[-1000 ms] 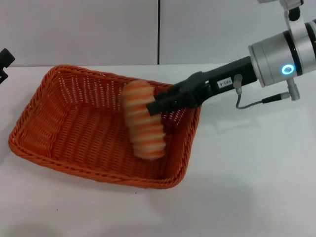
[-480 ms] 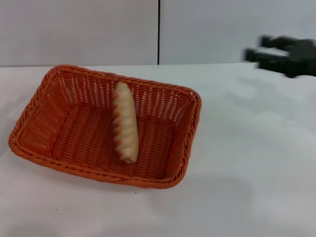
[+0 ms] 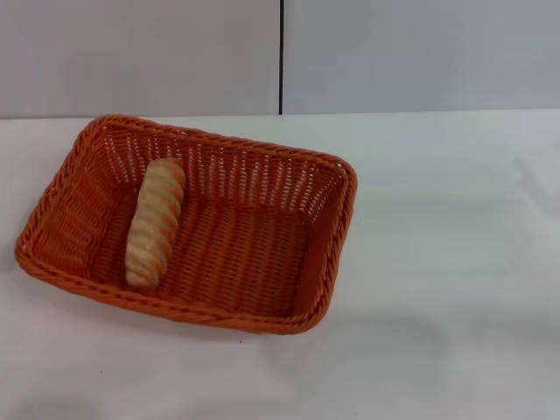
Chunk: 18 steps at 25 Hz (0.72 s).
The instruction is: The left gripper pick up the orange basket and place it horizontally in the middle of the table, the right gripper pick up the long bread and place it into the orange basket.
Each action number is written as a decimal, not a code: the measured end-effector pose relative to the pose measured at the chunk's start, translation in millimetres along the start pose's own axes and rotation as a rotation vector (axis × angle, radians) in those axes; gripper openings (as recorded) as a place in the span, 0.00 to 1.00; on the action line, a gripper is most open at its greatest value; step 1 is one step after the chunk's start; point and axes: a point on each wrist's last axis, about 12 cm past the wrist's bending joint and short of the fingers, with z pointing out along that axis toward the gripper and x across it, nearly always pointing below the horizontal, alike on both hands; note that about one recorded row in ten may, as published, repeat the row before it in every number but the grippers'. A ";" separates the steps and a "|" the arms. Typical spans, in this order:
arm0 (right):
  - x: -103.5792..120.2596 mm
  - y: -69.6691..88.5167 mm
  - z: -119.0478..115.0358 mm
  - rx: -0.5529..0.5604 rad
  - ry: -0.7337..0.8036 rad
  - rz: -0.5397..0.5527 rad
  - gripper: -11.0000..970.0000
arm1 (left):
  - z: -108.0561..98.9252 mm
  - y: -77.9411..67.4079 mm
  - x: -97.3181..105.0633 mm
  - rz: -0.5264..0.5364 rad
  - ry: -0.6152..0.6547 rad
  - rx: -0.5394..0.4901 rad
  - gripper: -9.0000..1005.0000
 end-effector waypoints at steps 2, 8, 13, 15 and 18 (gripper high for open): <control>8.3 3.8 -4.6 0.057 -0.041 -0.038 0.77 | -2.6 -1.6 1.9 0.026 -0.003 -0.013 0.68; 16.6 13.2 -8.5 0.172 -0.133 -0.144 0.77 | -9.4 -8.2 8.9 0.003 -0.005 -0.046 0.68; 15.3 11.2 -6.0 0.172 -0.138 -0.153 0.77 | -10.8 -13.2 13.6 0.002 -0.012 -0.063 0.68; 15.1 11.0 -5.7 0.173 -0.138 -0.162 0.77 | -10.8 -13.4 14.0 0.002 -0.012 -0.064 0.68; 15.6 12.0 -4.1 0.174 -0.136 -0.194 0.77 | -11.3 -14.3 14.6 -0.004 -0.012 -0.067 0.68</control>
